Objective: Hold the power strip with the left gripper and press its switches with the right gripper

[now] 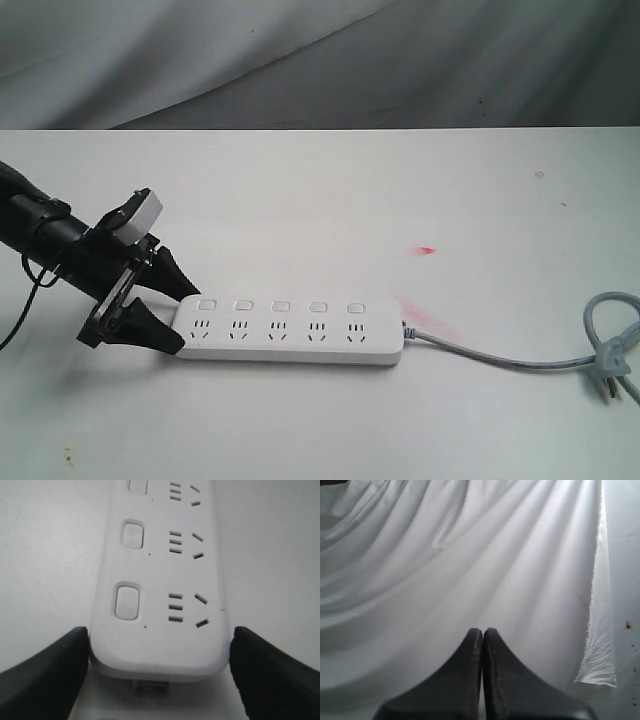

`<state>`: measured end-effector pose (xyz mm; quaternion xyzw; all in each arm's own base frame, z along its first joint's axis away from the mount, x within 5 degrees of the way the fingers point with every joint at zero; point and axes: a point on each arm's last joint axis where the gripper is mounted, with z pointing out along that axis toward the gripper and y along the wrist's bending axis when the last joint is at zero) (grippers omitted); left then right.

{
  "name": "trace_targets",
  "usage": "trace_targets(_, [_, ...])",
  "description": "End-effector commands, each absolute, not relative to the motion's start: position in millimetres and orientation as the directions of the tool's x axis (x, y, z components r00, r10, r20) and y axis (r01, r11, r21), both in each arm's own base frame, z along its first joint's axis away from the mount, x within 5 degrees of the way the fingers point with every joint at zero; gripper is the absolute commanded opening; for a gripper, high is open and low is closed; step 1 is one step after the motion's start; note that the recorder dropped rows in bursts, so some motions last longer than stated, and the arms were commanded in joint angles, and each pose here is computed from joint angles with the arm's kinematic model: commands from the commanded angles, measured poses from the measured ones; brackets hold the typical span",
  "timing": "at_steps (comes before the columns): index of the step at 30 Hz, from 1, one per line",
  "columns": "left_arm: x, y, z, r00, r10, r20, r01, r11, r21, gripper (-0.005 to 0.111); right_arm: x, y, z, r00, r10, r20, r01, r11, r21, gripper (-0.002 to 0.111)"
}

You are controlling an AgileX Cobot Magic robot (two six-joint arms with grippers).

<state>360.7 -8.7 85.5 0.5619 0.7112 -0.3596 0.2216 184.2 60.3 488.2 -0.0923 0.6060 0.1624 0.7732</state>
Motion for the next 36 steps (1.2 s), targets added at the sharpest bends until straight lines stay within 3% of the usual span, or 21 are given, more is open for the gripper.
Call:
trace_targets(1, [364, -9, 87, -0.256, 0.646, -0.719, 0.964, 0.113, -0.242, 0.044, 179, 57, 492, 0.185, 0.271, -0.945, -0.380, 0.906, 0.186, 0.000])
trace_targets(8, [364, -9, 87, -0.256, 0.646, -0.719, 0.964, 0.113, -0.242, 0.044, 179, 60, 486, 0.056, 0.389, -0.920, -0.410, 0.849, 0.334, 0.000])
trace_targets(15, [364, -9, 87, -0.256, 0.646, -0.719, 0.964, 0.113, -0.242, 0.044, 176, 62, 473, -0.043, 0.235, -0.971, -0.393, 0.890, 0.233, 0.000])
trace_targets(24, [364, -9, 87, -0.256, 0.646, -0.719, 0.964, 0.113, -0.242, 0.044, 177, 59, 469, -0.096, 0.248, -0.964, -0.350, 0.898, 0.266, 0.000])
trace_targets(36, [364, -9, 87, -0.256, 0.646, -0.719, 0.964, 0.113, -0.242, 0.044, 177, 61, 461, -0.142, 0.143, -0.980, -0.355, 0.916, 0.185, 0.000])
